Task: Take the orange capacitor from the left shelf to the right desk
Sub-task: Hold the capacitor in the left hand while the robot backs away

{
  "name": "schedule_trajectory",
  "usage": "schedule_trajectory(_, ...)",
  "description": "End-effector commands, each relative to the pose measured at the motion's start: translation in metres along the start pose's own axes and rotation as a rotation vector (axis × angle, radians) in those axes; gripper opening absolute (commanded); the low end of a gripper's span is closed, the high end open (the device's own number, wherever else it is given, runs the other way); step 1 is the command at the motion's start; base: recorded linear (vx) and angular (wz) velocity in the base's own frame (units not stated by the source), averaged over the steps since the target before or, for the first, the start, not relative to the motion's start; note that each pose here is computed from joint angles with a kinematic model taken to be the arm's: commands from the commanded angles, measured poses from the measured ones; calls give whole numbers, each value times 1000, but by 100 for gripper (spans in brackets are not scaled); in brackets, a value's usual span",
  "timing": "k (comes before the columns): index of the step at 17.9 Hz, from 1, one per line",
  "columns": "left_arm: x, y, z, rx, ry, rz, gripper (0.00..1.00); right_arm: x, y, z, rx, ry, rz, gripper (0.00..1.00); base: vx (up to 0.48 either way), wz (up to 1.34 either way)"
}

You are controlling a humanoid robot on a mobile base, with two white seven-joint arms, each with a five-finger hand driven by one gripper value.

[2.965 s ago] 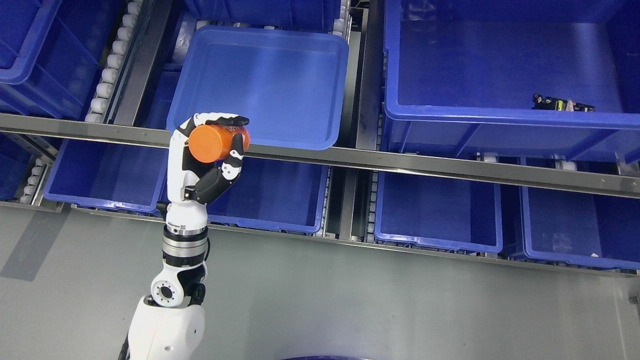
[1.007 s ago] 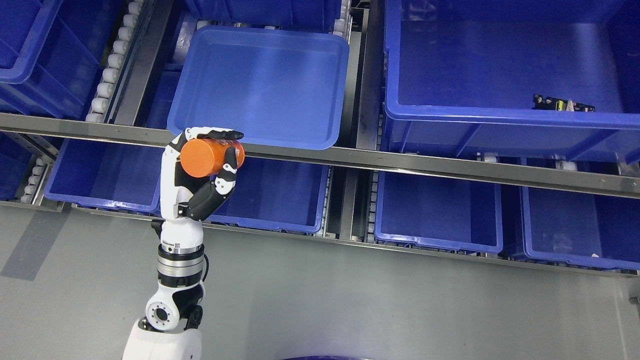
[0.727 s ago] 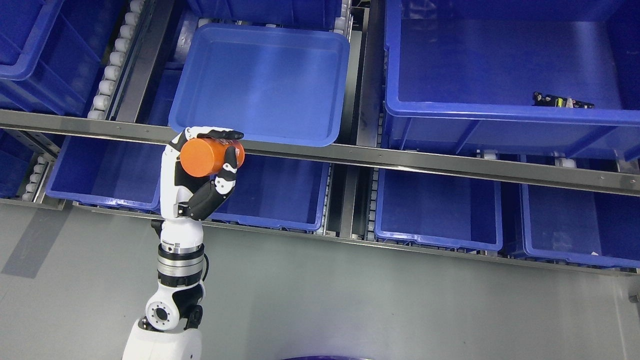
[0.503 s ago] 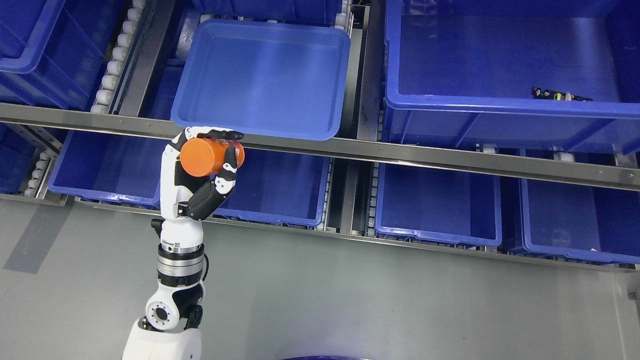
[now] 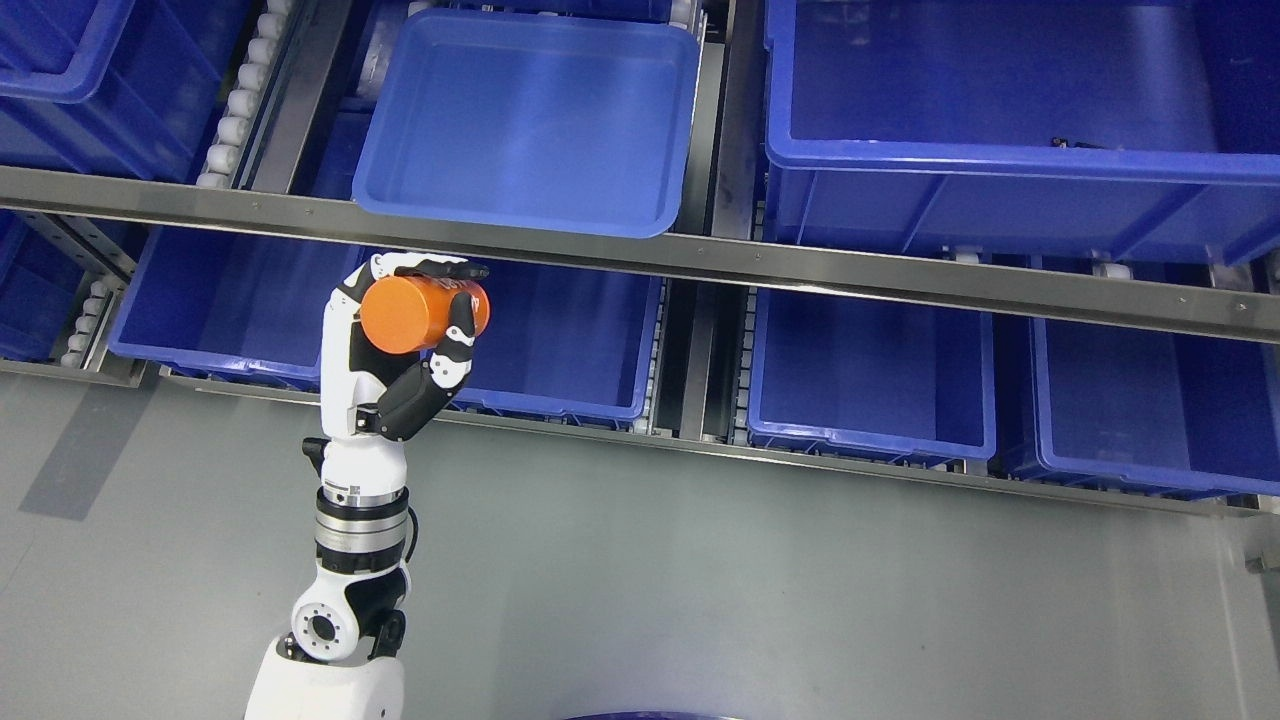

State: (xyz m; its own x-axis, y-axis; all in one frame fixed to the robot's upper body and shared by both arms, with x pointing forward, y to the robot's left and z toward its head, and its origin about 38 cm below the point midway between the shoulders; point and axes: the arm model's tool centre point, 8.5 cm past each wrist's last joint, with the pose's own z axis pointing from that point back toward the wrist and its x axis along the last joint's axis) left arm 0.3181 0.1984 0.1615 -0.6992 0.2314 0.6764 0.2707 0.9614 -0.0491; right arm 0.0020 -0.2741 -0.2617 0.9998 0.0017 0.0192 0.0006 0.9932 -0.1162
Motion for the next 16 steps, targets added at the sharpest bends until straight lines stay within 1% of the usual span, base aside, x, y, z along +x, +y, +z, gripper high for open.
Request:
schedule_trajectory(1, 0, 3, -4, -17, 3, -9, 2, -6, -11, 0, -18, -3, -9, 100, -116, 57)
schedule_trajectory(8, 0, 1, -5, -22, 2, -4, 2, -6, -11, 0, -18, -1, -9, 100, -86, 87)
schedule_trajectory(16, -2, 0, -4, -23, 10, -1, 2, -6, -11, 0, -18, -1, -9, 100, -16, -35)
